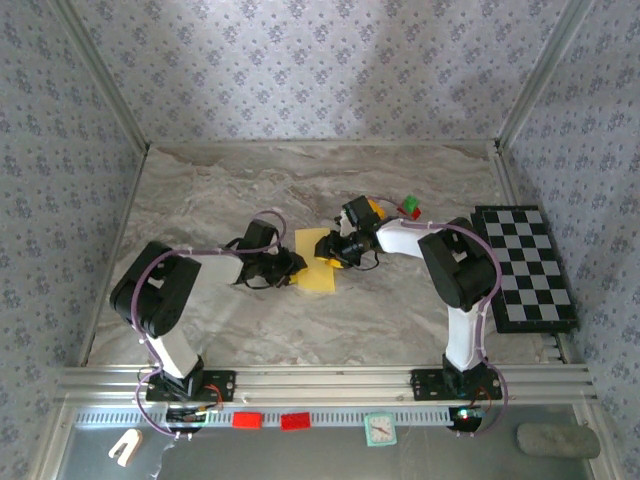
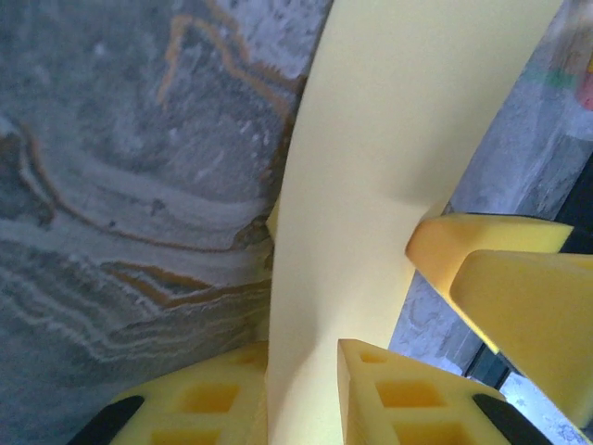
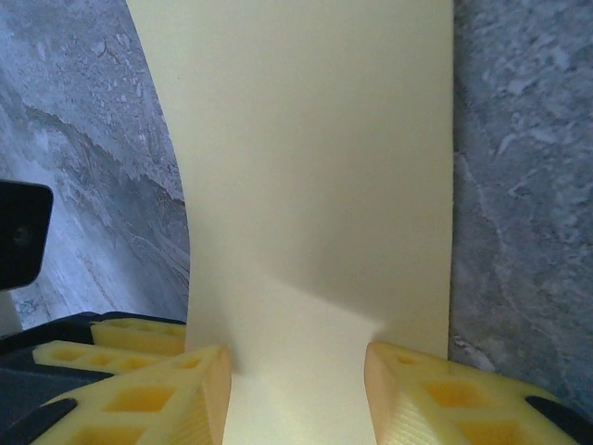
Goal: Fold a paper plane with a square sheet of paper (pick it up from the middle)
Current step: Third fold the triangle at the center of the table.
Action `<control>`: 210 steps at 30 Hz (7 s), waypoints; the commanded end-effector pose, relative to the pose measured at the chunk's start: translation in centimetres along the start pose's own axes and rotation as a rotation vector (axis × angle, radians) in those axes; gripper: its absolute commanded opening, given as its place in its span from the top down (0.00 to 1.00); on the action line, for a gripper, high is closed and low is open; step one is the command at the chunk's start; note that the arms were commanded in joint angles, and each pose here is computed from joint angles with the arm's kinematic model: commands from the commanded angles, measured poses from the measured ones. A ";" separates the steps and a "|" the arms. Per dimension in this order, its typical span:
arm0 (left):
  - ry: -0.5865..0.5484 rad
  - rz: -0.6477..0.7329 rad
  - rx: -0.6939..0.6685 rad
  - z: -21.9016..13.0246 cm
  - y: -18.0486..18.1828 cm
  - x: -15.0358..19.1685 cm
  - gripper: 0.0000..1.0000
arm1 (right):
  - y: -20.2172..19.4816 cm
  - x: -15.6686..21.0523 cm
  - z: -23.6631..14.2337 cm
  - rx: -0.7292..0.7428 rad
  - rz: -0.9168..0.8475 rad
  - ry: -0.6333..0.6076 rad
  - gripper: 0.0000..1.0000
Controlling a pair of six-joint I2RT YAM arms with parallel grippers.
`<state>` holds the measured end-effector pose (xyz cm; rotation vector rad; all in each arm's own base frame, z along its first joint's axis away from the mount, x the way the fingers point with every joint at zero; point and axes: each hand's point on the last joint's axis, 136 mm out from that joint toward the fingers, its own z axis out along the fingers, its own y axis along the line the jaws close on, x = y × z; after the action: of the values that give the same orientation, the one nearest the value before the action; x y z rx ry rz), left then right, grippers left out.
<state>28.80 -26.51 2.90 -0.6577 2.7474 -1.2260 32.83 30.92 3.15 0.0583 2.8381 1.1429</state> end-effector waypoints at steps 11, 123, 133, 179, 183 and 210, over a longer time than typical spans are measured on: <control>-0.018 -0.014 0.023 0.0 -0.5 -1.3 0.87 | -3.1 0.8 0.2 0.084 0.003 0.004 0.48; 0.039 0.137 -0.387 1.3 1.4 -4.2 0.84 | 3.6 6.3 -0.4 -0.027 -0.956 -0.251 0.91; 0.078 0.192 -0.366 2.2 0.4 -4.0 0.84 | 1.3 4.3 -0.1 0.143 -0.870 -0.280 0.92; 0.034 0.244 -0.285 0.3 -3.5 -5.2 0.83 | -0.9 4.0 0.9 0.227 -0.805 -0.233 0.93; -0.038 0.228 -0.255 -1.7 -4.5 -6.6 0.77 | -0.9 4.2 1.0 0.224 -0.796 -0.230 0.93; -0.113 0.027 -0.040 -4.1 -3.9 -3.5 0.72 | -3.0 3.6 1.0 0.328 -0.410 -0.229 0.93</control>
<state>32.76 -22.51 7.20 -0.6606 2.7178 -0.9442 30.15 31.33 2.50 -0.3816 2.5220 0.6513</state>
